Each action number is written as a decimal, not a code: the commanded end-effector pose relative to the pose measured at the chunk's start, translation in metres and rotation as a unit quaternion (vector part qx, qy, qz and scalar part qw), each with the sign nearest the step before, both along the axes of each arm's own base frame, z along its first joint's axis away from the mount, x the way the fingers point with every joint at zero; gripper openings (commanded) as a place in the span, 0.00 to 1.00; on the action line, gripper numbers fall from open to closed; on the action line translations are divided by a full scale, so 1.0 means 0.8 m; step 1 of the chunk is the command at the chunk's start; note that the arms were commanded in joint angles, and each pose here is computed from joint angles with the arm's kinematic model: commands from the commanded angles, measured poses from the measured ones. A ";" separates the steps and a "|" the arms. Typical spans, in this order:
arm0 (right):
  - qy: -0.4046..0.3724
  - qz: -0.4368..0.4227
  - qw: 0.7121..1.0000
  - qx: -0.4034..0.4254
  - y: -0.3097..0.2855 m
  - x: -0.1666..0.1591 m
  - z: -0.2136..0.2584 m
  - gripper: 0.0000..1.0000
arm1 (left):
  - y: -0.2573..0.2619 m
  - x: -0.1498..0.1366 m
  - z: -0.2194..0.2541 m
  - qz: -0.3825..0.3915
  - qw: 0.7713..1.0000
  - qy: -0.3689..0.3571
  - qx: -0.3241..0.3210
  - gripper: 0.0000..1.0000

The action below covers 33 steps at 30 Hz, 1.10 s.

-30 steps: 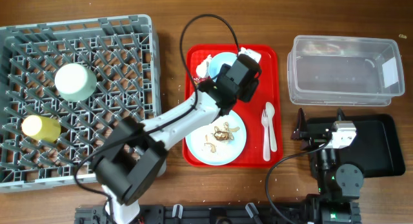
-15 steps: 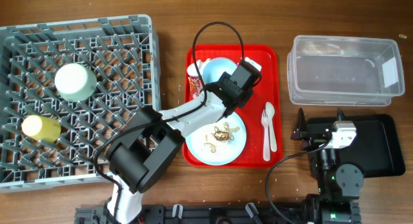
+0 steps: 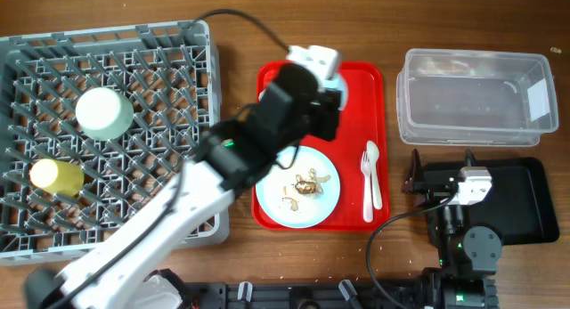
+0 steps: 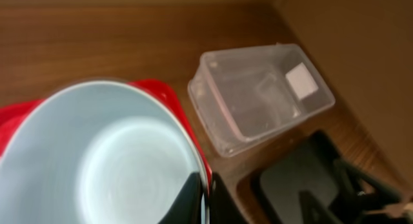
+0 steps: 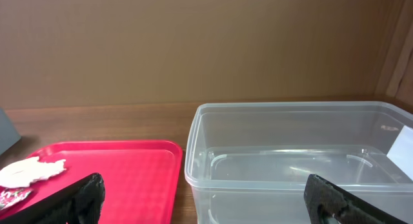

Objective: Sort waste into correct bins and load items into the dishwasher rack
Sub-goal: 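Carry the saucer to the rack and set it down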

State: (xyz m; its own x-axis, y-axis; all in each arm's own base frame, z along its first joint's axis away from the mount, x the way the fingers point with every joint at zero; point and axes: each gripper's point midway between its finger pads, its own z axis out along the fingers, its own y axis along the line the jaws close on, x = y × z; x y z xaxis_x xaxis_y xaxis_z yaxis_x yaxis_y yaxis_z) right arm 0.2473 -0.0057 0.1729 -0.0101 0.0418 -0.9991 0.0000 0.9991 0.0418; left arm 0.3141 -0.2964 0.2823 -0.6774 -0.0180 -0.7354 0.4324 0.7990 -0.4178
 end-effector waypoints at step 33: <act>-0.002 -0.006 1.000 0.006 -0.003 0.000 0.001 1.00 | 0.577 -0.056 -0.174 0.393 0.709 0.299 -0.503 0.39</act>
State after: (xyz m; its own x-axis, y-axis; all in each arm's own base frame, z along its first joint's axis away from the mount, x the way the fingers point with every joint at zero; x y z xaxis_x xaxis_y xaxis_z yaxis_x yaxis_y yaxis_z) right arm 0.2473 -0.0059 0.1726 -0.0112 0.0419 -0.9991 0.0008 0.9991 0.0419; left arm 0.2754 0.1622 0.1527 -0.3683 -0.8676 0.3342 -0.4433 -0.1521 -0.8834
